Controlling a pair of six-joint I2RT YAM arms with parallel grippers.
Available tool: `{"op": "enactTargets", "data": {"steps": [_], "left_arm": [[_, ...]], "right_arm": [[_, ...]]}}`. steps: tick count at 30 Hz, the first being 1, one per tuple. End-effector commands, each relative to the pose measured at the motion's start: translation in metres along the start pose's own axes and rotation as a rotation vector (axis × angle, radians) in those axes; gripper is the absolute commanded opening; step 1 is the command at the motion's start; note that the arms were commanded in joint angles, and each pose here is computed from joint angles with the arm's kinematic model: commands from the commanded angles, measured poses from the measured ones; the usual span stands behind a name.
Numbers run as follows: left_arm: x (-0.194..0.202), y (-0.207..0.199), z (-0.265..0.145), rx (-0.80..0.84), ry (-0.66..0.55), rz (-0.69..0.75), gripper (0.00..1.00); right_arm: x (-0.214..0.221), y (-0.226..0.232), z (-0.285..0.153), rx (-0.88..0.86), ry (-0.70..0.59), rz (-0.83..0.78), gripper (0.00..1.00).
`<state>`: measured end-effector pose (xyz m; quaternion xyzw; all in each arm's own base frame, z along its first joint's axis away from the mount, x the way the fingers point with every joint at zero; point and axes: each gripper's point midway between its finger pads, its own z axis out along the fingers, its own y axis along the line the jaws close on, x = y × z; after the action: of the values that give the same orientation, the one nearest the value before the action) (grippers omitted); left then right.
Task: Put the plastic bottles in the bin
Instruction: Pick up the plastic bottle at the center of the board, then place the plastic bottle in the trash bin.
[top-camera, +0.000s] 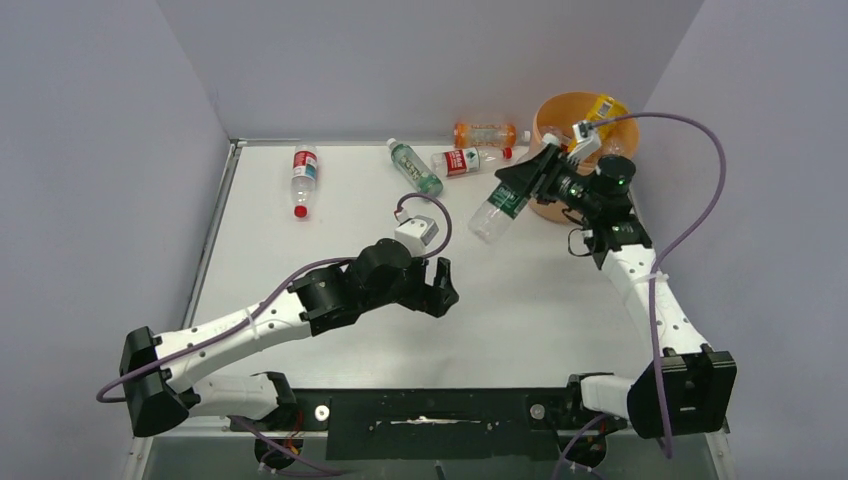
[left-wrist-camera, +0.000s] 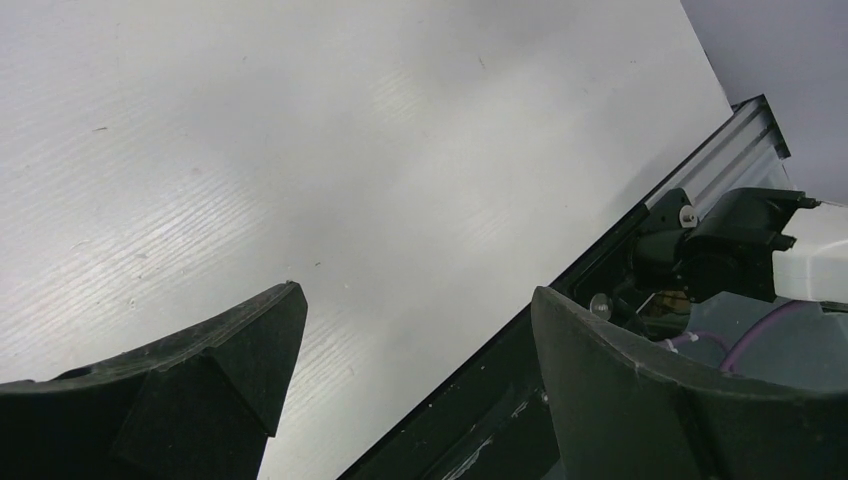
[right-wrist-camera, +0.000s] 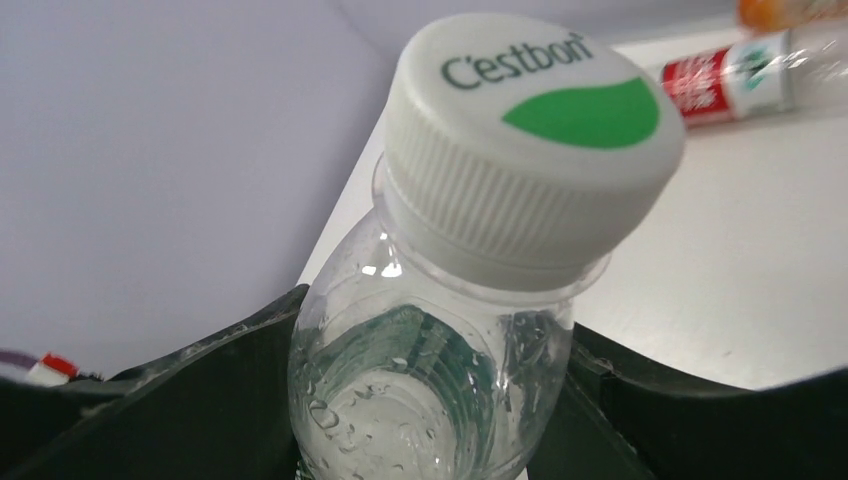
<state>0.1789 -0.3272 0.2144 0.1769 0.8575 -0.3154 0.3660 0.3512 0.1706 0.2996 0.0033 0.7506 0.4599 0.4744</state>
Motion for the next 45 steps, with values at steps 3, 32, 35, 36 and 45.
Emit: {"op": "enactTargets", "data": {"steps": [3,32,35,36,45], "left_arm": [[-0.017,0.009,-0.019,-0.037,-0.064,-0.020,0.84],[-0.013,0.021,-0.030,-0.074,-0.076,-0.051,0.85],[-0.013,0.022,-0.030,-0.079,-0.078,-0.051,0.85],[-0.014,0.022,-0.029,-0.079,-0.079,-0.052,0.85],[-0.016,0.018,-0.026,-0.069,-0.081,-0.053,0.85]], "right_arm": [[-0.121,-0.007,-0.024,0.058,-0.204,-0.123,0.51],[-0.291,-0.184,-0.060,0.577,-0.540,-0.232,0.68],[-0.286,-0.184,-0.054,0.601,-0.491,-0.250,0.88],[-0.285,-0.179,-0.055,0.603,-0.485,-0.262,0.92],[-0.276,-0.132,-0.080,0.611,-0.460,-0.312,0.99]]}}
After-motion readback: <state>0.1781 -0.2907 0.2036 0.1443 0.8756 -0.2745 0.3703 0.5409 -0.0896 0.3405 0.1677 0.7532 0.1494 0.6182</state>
